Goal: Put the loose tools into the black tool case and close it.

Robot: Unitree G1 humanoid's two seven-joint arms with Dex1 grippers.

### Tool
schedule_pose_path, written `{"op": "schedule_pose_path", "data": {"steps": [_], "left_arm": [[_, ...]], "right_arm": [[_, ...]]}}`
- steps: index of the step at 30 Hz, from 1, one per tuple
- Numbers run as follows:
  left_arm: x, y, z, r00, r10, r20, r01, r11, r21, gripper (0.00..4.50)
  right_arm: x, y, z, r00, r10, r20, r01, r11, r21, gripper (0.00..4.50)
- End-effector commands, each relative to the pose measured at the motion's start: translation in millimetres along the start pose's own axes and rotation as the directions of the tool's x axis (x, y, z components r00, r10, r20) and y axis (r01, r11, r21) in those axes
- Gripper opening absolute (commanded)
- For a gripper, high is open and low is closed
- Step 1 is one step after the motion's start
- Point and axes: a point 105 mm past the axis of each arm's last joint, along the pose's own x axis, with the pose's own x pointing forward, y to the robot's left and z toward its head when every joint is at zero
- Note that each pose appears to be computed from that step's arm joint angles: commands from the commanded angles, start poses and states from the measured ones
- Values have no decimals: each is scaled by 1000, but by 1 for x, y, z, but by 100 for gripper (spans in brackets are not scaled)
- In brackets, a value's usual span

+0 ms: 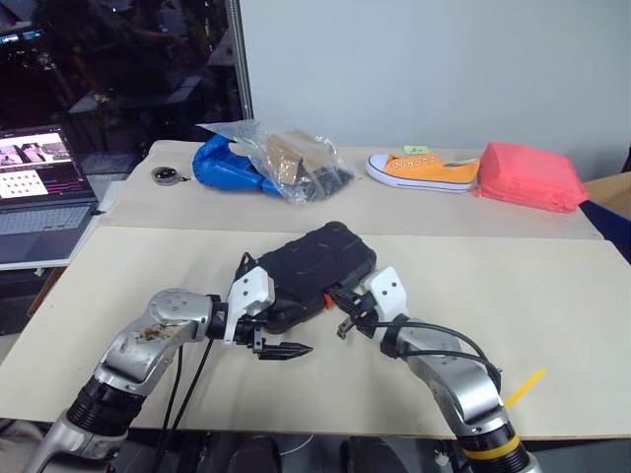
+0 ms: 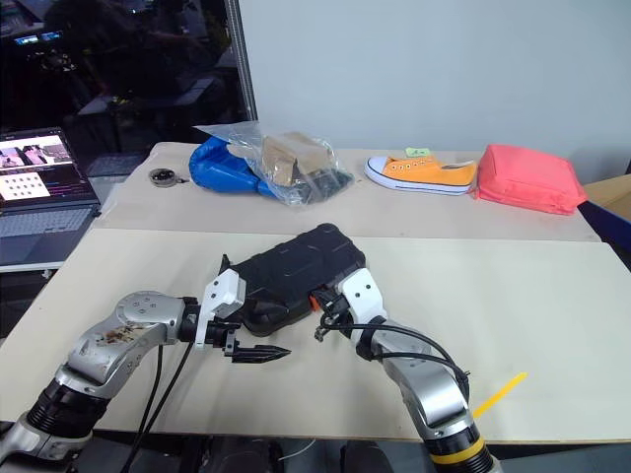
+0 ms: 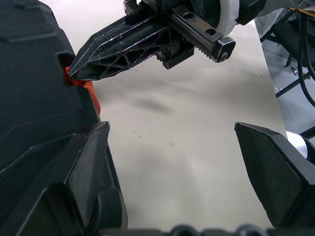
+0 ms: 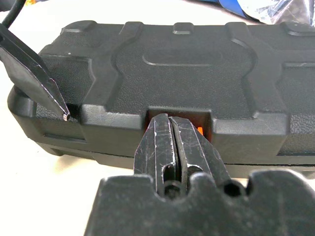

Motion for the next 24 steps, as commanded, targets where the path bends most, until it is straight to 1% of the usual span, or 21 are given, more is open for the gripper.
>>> {"op": "schedule_pose_path", "data": {"steps": [1, 6, 10, 12, 14, 15, 16, 19, 20, 22, 23, 24], "left_arm": [[4, -4, -11, 1000, -9, -30, 8, 999, -41, 436], [5, -6, -10, 1000, -6, -26, 5, 999, -43, 436], [5, -6, -11, 1000, -4, -26, 3, 999, -46, 436], [4, -6, -12, 1000, -3, -27, 2, 999, -47, 436], [4, -6, -12, 1000, -2, -28, 0, 999, -48, 436], [4, -6, -13, 1000, -1, -27, 0, 999, -49, 436], [4, -6, -13, 1000, -1, -27, 0, 999, -50, 436], [4, -6, -12, 1000, 0, -24, -1, 999, -50, 436], [4, -6, -12, 1000, 2, -19, -2, 999, -47, 436], [3, -6, -5, 1000, 9, 22, -9, 1000, -13, 436], [1, -7, 4, 997, 18, 73, -19, 1000, 11, 436], [-2, -7, 15, 990, 50, 135, -55, 998, 33, 436]], "right_arm": [[-3, 7, -77, 946, 38, -322, 10, 989, 147, 8], [5, 5, -72, 951, 41, -306, 5, 989, 149, 8], [11, 7, -67, 962, 50, -270, -13, 991, 135, 8], [14, 9, -61, 972, 54, -228, -28, 993, 118, 8], [14, 6, -47, 988, 30, -154, -7, 989, 145, 8], [13, 4, -44, 990, 23, -137, -1, 987, 159, 8], [11, 3, -44, 990, 19, -139, 4, 986, 166, 8], [3, -1, -56, 983, 3, -185, 21, 992, 124, 8], [2, -2, -53, 986, -7, -166, 24, 995, 97, 8], [1, 1, -25, 1000, 13, -17, -13, 999, 43, 8], [-1, 0, -5, 997, 4, 79, -6, 1000, 21, 8], [-7, 2, 19, 976, 28, 215, -33, 999, 21, 8]]}}
